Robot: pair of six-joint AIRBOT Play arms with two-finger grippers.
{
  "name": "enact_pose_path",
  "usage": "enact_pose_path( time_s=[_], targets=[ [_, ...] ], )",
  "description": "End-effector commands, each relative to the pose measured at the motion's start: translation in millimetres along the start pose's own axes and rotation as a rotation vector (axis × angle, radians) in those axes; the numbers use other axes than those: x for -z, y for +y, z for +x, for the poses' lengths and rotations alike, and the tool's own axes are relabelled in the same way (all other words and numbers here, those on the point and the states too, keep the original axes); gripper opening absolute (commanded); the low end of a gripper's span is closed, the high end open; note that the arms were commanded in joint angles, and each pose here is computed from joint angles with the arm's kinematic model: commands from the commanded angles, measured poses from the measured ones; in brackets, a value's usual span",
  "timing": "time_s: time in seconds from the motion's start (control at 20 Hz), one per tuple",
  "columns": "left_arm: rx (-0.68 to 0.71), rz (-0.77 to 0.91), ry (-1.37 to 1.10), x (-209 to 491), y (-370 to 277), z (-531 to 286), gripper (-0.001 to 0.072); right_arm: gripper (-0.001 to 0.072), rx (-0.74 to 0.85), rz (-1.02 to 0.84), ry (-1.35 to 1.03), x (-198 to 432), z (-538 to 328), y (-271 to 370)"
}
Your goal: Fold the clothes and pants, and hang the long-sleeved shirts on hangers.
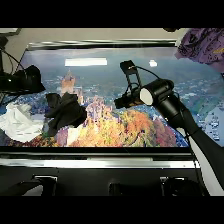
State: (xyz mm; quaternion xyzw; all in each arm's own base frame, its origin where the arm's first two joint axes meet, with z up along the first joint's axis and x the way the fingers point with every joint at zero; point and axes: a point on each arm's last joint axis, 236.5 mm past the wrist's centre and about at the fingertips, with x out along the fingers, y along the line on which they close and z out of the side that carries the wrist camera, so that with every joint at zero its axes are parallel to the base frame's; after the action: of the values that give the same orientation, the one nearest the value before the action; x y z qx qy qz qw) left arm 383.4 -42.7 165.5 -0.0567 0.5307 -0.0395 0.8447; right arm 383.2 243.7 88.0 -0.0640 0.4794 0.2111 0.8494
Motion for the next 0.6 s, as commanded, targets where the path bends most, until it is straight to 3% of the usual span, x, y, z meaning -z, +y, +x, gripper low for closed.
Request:
enact_pose_path(
  time_s=[0.0,0.25,0.45,0.5,0.55],
  targets=[
    [-0.005,-0.032,0.101,11.2,4.1,56.0,0.072,0.0034,-0.001,0.0,-0.003,-0.7,-0.6,0.5],
    [-0.021,-0.047,0.257,44.8,11.1,180.4,0.0717,0.0034,-0.002,0.0,-0.009,-2.2,-0.6,0.7],
    [-0.023,-0.04,0.408,80.5,5.6,234.5,0.0711,0.0034,-0.002,0.0,-0.013,-3.2,-0.6,0.8],
    [-0.018,-0.039,0.438,88.1,2.3,239.5,0.0575,0.0034,-0.002,0.0,-0.013,-3.2,-0.6,0.8],
    [-0.013,-0.034,0.472,96.1,-1.6,239.2,0.0032,0.0034,-0.003,0.0,-0.013,-3.2,-0.6,1.0]
  ],
)
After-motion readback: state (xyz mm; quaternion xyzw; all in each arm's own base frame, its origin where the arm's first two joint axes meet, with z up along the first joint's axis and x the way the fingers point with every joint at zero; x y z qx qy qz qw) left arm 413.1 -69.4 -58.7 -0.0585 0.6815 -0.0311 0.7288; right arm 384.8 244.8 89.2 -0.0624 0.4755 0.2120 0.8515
